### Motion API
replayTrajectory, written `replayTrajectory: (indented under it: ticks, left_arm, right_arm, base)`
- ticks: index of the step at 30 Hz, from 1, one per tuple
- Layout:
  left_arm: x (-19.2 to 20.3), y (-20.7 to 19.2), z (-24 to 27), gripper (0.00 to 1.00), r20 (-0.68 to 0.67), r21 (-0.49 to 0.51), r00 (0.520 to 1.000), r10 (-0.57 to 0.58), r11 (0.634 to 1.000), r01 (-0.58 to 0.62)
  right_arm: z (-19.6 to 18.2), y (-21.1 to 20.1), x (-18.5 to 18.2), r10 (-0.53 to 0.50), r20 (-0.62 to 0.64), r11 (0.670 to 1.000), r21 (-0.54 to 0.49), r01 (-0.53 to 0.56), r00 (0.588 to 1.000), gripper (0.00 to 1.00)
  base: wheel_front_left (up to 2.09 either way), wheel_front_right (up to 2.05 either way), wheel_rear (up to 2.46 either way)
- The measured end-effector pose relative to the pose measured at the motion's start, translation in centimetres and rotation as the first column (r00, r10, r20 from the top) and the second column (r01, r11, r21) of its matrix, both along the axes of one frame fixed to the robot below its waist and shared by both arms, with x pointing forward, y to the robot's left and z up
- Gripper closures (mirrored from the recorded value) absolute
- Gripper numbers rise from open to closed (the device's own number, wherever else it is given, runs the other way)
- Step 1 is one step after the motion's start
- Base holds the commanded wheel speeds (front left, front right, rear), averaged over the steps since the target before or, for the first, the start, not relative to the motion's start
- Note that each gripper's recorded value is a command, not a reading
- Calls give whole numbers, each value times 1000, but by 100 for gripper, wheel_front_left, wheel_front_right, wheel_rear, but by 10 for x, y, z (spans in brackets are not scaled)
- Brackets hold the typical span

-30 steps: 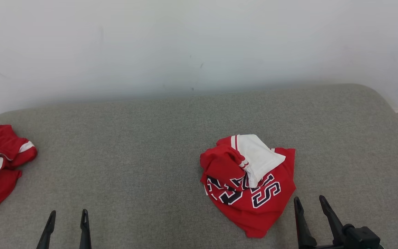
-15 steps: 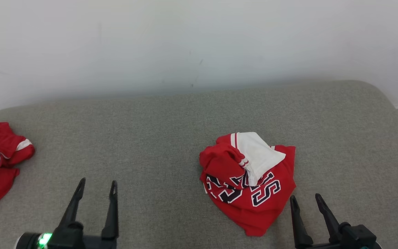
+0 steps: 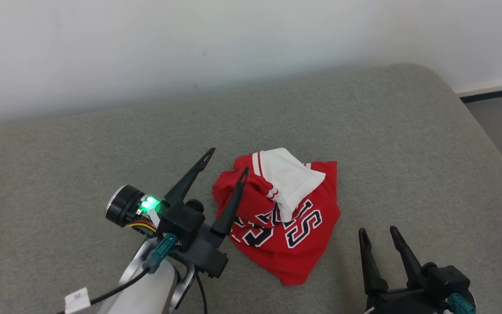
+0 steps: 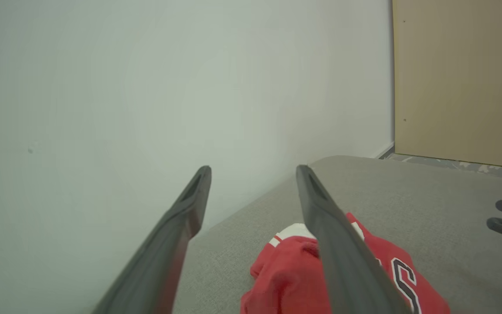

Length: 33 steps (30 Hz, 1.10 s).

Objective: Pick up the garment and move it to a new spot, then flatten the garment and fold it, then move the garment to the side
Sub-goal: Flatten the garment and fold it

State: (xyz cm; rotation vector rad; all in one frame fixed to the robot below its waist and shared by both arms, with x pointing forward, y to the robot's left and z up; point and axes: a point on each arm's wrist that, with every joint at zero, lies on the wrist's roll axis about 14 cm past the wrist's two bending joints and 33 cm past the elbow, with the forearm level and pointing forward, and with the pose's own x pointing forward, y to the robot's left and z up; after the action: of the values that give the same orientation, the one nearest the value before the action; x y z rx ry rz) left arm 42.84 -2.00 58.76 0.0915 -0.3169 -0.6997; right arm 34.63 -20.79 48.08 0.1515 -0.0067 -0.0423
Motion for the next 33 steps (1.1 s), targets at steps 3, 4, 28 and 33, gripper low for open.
replayTrajectory:
  ticks: [3,4,28,33]
  left_arm:
    - [8,-20,-17,0,-38,48,998,-60,997,61]
    - [11,-25,-25,0,-58,62,996,-74,995,77]
    - [30,-49,-61,100,-211,76,972,-105,989,124]
    - [30,-17,-35,100,-159,-7,987,-11,1000,10]
  right_arm:
    - [-5,-11,-3,-35,-18,999,5,35,999,0]
    - [-7,-14,-4,-46,-23,999,9,46,999,0]
    - [-10,-29,-8,-96,-36,995,6,96,995,0]
    - [-11,-12,0,-41,-33,999,14,42,999,0]
  base:
    - [0,0,0]
    - [0,0,0]
    - [0,0,0]
    - [0,0,0]
